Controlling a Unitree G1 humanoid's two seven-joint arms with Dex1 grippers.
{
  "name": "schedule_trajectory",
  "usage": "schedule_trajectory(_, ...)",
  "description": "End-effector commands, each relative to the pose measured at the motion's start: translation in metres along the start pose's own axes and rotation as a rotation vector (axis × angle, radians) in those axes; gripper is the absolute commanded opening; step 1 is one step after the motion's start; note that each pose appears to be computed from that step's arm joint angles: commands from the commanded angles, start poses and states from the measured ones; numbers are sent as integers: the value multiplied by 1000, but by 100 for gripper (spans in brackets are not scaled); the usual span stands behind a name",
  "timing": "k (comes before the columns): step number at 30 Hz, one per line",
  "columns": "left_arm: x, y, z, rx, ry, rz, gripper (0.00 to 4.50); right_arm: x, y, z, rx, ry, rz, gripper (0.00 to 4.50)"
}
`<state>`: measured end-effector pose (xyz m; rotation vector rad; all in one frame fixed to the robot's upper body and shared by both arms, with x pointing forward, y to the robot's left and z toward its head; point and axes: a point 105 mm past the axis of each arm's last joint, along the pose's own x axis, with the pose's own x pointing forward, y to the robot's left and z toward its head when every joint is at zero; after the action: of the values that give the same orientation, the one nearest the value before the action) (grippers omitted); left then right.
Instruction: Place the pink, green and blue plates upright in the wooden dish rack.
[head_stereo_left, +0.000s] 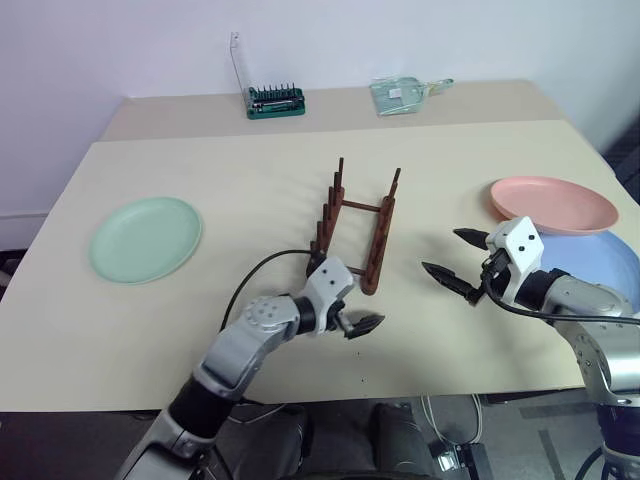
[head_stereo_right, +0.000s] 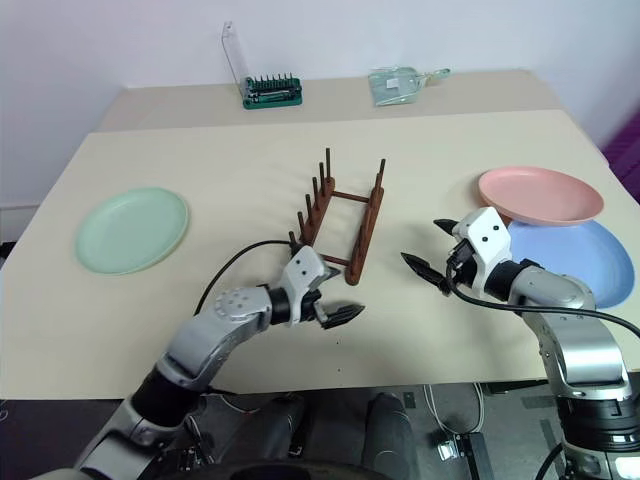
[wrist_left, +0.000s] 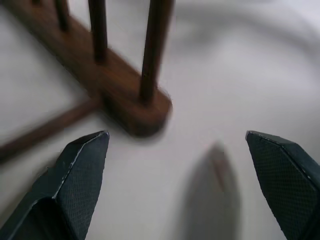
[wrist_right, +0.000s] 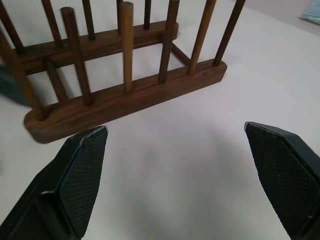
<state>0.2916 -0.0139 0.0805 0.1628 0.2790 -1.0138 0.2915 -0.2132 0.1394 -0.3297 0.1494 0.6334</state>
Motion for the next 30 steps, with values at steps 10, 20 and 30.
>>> schedule_trajectory(10, 11, 43, -19, -88, 82, 375, 162, 2, 8, 16, -17, -59, -4, 450)
schedule_trajectory(20, -1, 53, 6, 149, -25, 226, 3, -7, 30, 2, -13, 34, 123, 450)
schedule_trajectory(30, -3, 76, 10, 326, 12, -86, 27, -22, 36, -13, -18, 97, 112, 450)
